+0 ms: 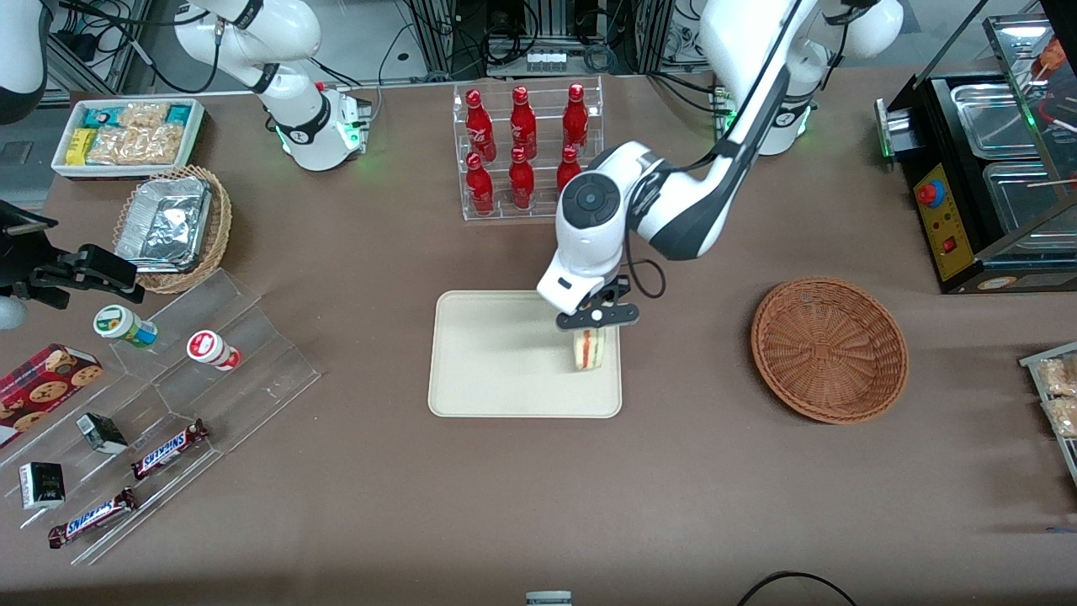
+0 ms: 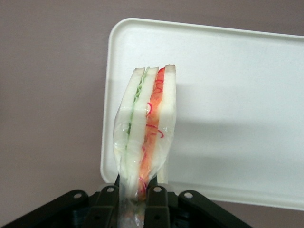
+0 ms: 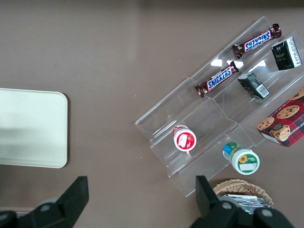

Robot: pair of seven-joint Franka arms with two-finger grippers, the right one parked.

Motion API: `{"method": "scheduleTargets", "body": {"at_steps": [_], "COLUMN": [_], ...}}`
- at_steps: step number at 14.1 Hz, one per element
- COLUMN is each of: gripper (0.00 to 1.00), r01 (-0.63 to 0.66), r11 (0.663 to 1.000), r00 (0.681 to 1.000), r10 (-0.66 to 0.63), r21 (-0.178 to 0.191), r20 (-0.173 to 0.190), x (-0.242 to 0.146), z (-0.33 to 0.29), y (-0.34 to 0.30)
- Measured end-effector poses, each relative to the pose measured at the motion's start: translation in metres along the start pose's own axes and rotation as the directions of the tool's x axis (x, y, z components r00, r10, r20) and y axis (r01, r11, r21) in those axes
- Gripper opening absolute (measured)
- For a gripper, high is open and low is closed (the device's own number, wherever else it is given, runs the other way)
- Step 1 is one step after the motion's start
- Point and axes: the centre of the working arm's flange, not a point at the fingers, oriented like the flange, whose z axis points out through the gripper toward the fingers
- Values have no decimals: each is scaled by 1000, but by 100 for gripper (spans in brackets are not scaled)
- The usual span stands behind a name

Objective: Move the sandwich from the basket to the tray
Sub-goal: 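Lower the sandwich onto the tray and open the left gripper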

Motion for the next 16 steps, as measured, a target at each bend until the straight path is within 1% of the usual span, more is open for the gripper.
{"method": "scheduleTargets", "body": {"at_steps": [4, 5, 8, 11, 12, 13, 14, 15, 16], "gripper": [19, 19, 19, 19, 22, 23, 29, 37, 48], "r01": [-27, -35, -51, -47, -46, -45, -43, -41, -38], "r11": [1000, 999, 998, 999, 999, 999, 999, 999, 999], "r00": [1000, 999, 998, 998, 998, 998, 998, 998, 998], "r10": [27, 35, 52, 48, 46, 46, 44, 42, 39], "r21": [-8, -4, 22, 20, 18, 17, 16, 15, 13], "r20": [-11, -16, -30, -37, -39, -40, -42, -44, -48], "x": [-7, -7, -9, -8, -7, -7, -6, -5, -3], "z": [37, 45, 60, 69, 69, 69, 68, 67, 65], "y": [15, 17, 19, 20, 20, 20, 20, 20, 20]}}
